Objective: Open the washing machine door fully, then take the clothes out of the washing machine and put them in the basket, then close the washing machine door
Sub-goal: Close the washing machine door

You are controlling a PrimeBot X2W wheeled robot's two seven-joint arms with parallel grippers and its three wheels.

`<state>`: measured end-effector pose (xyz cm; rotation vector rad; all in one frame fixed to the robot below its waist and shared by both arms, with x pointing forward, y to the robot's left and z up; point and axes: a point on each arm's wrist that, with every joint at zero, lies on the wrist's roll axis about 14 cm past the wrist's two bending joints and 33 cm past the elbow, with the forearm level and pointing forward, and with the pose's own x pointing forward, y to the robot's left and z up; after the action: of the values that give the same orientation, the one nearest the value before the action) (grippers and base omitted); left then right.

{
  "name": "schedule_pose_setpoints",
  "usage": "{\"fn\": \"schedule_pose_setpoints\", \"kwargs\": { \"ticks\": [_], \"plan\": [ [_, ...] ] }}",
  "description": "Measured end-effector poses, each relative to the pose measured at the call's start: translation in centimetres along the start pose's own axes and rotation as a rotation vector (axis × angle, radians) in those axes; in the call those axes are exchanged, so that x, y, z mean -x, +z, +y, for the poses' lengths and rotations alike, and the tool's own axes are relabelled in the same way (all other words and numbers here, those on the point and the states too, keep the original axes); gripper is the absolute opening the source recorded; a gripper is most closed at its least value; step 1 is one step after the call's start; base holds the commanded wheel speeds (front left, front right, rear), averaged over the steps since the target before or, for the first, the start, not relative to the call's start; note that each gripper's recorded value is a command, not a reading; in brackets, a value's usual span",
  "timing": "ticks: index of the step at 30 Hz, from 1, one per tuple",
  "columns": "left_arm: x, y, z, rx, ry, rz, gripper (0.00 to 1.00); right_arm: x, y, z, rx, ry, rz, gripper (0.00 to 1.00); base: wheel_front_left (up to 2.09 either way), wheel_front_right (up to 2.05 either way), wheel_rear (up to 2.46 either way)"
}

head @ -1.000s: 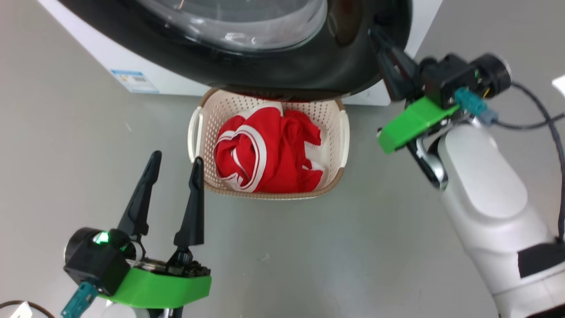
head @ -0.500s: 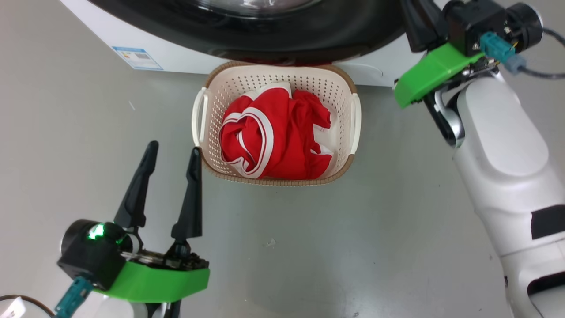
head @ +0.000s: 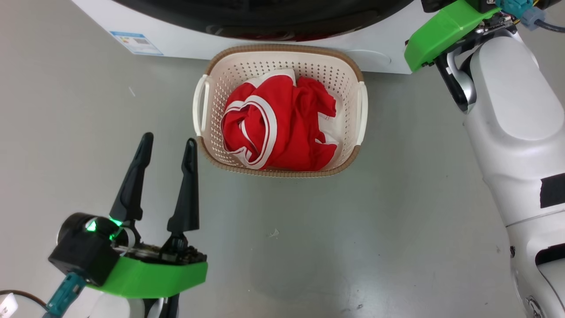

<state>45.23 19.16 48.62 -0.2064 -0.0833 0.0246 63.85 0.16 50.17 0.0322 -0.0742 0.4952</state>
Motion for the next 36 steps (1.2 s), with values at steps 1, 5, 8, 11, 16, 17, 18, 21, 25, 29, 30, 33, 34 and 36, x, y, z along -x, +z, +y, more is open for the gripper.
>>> {"fn": "schedule_pose_setpoints", "kwargs": {
  "ticks": [1,5,8,11,16,17,18,21,25,29,30,33,34,36],
  "plan": [
    [0.0,0.0,0.1,-0.002,0.002,0.0,1.0,-0.1,-0.1,0.0,0.004,0.0,0.002,0.0,0.0,0.0,0.0],
    [0.1,0.1,0.4,-0.007,0.009,0.0,1.0,-0.4,-0.2,-0.1,0.003,-0.006,0.002,0.0,0.0,0.0,0.0],
    [0.1,0.1,0.4,0.001,0.012,-0.001,1.0,-0.4,-0.1,-0.1,0.003,-0.005,0.003,0.0,0.0,0.0,0.0],
    [0.2,0.3,0.7,0.072,0.032,-0.008,1.0,-0.2,0.2,-0.1,0.013,-0.002,0.004,0.0,0.0,0.0,0.0],
    [0.2,0.8,0.4,0.086,0.026,-0.018,1.0,0.4,1.5,0.1,0.02,0.005,-0.017,0.0,0.0,0.0,0.0],
    [0.2,0.9,0.3,0.088,0.024,-0.02,1.0,0.7,1.7,0.3,0.019,0.011,-0.022,0.0,0.0,0.0,0.0],
    [0.3,1.0,0.2,0.089,0.022,-0.022,1.0,1.0,1.9,0.6,0.013,0.017,-0.027,0.0,0.0,0.0,0.0],
    [0.3,1.2,0.0,0.089,0.019,-0.025,1.0,2.4,1.5,1.6,-0.011,0.034,-0.02,0.22,0.0,0.0,0.0],
    [0.4,1.7,-0.9,0.069,-0.007,-0.035,1.0,4.7,0.3,2.8,-0.033,0.052,0.012,1.0,0.0,0.0,0.0],
    [0.5,2.2,-1.5,0.064,-0.026,-0.046,1.0,6.6,0.4,3.4,-0.029,0.057,0.015,1.0,0.0,0.0,0.0],
    [0.6,2.3,-1.7,0.064,-0.029,-0.048,1.0,7.1,0.5,3.4,-0.032,0.052,0.012,1.0,0.0,0.0,0.0],
    [0.7,2.7,-2.1,0.065,-0.041,-0.056,1.0,8.6,1.0,2.9,-0.041,0.022,0.0,1.0,0.0,0.0,0.0],
    [0.7,2.9,-2.4,0.066,-0.047,-0.06,1.0,9.1,1.1,2.6,-0.043,0.009,-0.004,1.0,0.0,0.0,0.0],
    [0.8,3.2,-2.7,0.07,-0.056,-0.066,1.0,10.1,1.6,2.0,-0.048,-0.019,-0.016,1.0,0.0,0.0,0.0]
  ]
}}
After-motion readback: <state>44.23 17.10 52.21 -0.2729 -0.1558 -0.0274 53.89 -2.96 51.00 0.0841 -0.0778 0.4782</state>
